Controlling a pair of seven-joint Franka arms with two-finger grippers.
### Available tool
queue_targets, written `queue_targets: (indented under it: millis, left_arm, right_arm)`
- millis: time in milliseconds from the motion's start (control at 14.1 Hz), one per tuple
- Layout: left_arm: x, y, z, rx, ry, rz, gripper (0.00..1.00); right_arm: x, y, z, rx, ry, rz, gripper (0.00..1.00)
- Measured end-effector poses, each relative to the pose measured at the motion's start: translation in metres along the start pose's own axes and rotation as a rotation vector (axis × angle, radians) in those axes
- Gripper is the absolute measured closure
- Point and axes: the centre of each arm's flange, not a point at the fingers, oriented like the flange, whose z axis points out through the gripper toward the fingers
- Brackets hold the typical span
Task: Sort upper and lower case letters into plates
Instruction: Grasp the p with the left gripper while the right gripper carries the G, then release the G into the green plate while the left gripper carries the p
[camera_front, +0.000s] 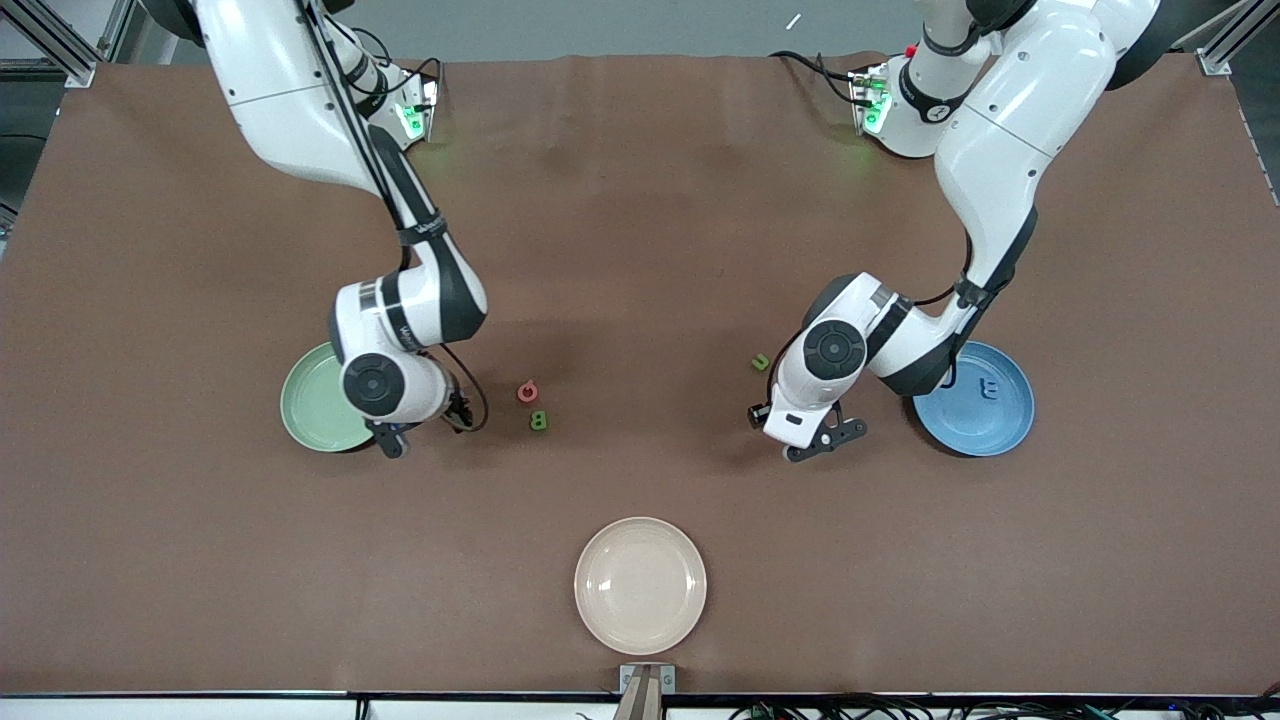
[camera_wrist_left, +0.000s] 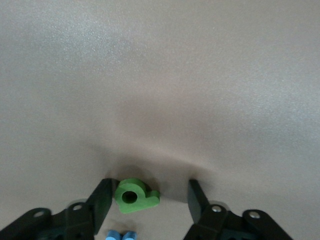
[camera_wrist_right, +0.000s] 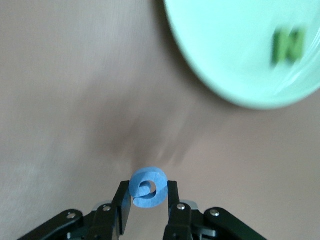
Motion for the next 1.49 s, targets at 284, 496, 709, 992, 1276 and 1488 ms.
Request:
queue_targets:
  millis: [284,496,709,992,1276,1488]
  left_arm:
    - [0.0,0.0,-0.001,-0.006,-0.009,-0.012,0.39]
    - [0.001,0.0,-0.002,-0.007,-0.01,-0.015,0.44]
    - [0.001,-0.001,-0.004,-0.004,-0.01,-0.016,0.56]
    - [0.001,-0.001,-0.005,-0.005,-0.008,-0.016,0.62]
    - [0.001,-0.001,-0.007,-0.005,-0.006,-0.016,0.62]
    - [0.005,-0.005,-0.023,0.018,0.001,-0.018,0.62]
  right_arm:
    - [0.047,0.031,-0.009,-0.008,-0.028,-0.099,0.67]
    - [0.091,0.065,-0.008,0.002,-0.057,-0.181,0.67]
    - [0.135,0.102,-0.005,0.02,-0.086,-0.223,0.67]
    - [0.125,0.108,0.024,0.045,-0.06,-0.242,0.67]
    - [0.115,0.107,0.034,0.043,-0.058,-0.256,0.67]
    - [0.115,0.106,0.033,0.051,-0.052,-0.256,0.67]
